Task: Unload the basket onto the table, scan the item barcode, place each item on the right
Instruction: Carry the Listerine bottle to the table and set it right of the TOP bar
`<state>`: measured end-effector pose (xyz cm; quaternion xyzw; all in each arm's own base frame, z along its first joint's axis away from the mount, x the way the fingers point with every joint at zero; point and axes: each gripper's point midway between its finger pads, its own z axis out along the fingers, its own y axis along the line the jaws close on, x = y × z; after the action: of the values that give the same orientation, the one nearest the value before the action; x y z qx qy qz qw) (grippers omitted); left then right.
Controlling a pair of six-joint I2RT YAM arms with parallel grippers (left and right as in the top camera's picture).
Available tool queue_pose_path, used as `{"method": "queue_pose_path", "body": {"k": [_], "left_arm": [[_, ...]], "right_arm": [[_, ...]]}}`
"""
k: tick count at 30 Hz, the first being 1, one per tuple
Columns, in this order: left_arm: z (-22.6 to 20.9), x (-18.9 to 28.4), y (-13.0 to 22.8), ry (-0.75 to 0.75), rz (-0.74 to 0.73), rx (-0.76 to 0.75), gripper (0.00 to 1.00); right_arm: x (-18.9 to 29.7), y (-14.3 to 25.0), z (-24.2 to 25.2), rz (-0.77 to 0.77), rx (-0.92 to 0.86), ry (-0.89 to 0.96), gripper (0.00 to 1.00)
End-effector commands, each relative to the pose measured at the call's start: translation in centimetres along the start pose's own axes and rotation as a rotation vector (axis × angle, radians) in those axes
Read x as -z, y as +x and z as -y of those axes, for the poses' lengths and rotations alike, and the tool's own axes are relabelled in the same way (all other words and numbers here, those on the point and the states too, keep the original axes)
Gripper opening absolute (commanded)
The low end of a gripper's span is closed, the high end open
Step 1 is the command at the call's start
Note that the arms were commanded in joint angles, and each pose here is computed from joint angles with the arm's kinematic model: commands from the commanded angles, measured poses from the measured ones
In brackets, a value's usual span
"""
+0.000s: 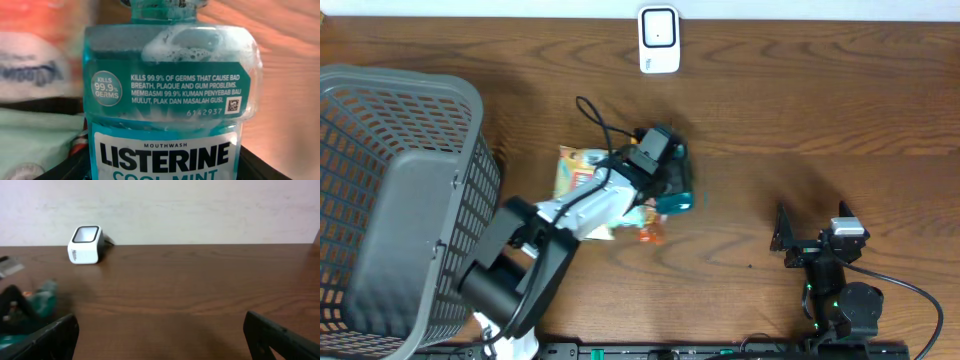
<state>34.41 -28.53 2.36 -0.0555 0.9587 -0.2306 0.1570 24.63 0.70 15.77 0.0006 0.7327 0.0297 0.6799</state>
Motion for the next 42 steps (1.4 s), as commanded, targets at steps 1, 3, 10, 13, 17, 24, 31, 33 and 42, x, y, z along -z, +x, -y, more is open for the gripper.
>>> {"method": "queue_pose_path", "body": {"k": [1,3,10,13,17,24,31,33,42], "left_arm": [[-2.3,2.8,-2.2,-0.138,0.111,-0.163,0.54],[-1.1,3.6,-2.2,-0.106,0.121,-0.200,0.54],[5.8,6.5,0.1,0.016,0.183,-0.438,0.55],[6.0,5.2,1.6,-0.009,0.159,-0.471,0.55],[4.5,2.7,2.6,-0.062,0.114,-0.478,0.55],[3.4,1.8,2.5,-0.112,0.115,-0.493,0.63],[4.0,4.4,1.7,-0.142,0.123,-0.494,0.98],[4.9,7.0,0.4,-0.159,0.160,-0.491,0.98],[10.1,24.8,-4.8,0.044,0.485,-0.419,0.98]], "right_arm": [[0.0,0.1,-0.1,0.000,0.005,-0.002,0.99],[0.0,0.1,-0.1,0.000,0.005,-0.002,0.99],[0.0,0.1,-0.1,0.000,0.005,-0.002,0.99],[0.0,0.1,-0.1,0.000,0.005,-0.002,0.99],[0.0,0.1,-0.1,0.000,0.005,-0.002,0.99],[0.0,0.1,-0.1,0.000,0.005,-0.002,0.99],[0.0,0.1,-0.1,0.000,0.005,-0.002,0.99],[0.0,0.1,-0.1,0.000,0.005,-0.002,0.99],[0.0,0.1,-0.1,0.000,0.005,-0.002,0.99]]}}
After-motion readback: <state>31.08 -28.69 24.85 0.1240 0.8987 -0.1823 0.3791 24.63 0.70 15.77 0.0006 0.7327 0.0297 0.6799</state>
